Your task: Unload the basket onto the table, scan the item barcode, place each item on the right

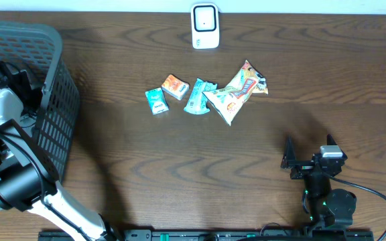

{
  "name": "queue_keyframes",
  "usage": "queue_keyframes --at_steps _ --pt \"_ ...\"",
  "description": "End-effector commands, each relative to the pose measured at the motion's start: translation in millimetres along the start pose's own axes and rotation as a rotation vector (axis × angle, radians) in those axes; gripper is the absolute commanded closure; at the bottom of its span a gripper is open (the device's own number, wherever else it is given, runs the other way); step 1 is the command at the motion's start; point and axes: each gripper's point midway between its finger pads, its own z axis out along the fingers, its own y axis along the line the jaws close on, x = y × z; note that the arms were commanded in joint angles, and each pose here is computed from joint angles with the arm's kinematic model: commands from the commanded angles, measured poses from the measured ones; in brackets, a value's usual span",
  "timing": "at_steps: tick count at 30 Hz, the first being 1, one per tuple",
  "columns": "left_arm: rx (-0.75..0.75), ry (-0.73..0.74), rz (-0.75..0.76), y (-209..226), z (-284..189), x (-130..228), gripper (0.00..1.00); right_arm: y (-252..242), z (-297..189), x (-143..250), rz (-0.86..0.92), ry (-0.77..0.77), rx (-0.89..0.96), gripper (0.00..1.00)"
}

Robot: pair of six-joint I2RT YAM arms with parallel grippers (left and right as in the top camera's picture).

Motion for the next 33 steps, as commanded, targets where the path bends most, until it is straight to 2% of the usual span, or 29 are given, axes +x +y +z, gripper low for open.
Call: queue_keyframes --at_steps 1,11,24,27,30,33 --pt "-0.006 0.003 0.017 2 4 1 0.02 0 0 0 -0.012 -0.001 -0.002 0.01" --pt "-0.007 -0.008 0.018 2 5 -1 0.05 0 0 0 -0.012 -0.001 -0.002 0.01" --pt "-0.006 0.057 0.016 2 26 21 0.06 0 0 0 -0.012 -0.001 -0.002 0.01" --pt "-0.007 0.054 0.016 2 26 20 0.13 0 0 0 -0.012 -0.001 -0.002 0.01" --pt "-0.007 0.053 0.016 2 26 20 0.26 0 0 0 -0.012 -0.001 -0.002 0.01" --pt "-0.007 0.054 0.015 2 26 20 0.28 0 0 0 -0.012 -0.001 -0.002 0.01"
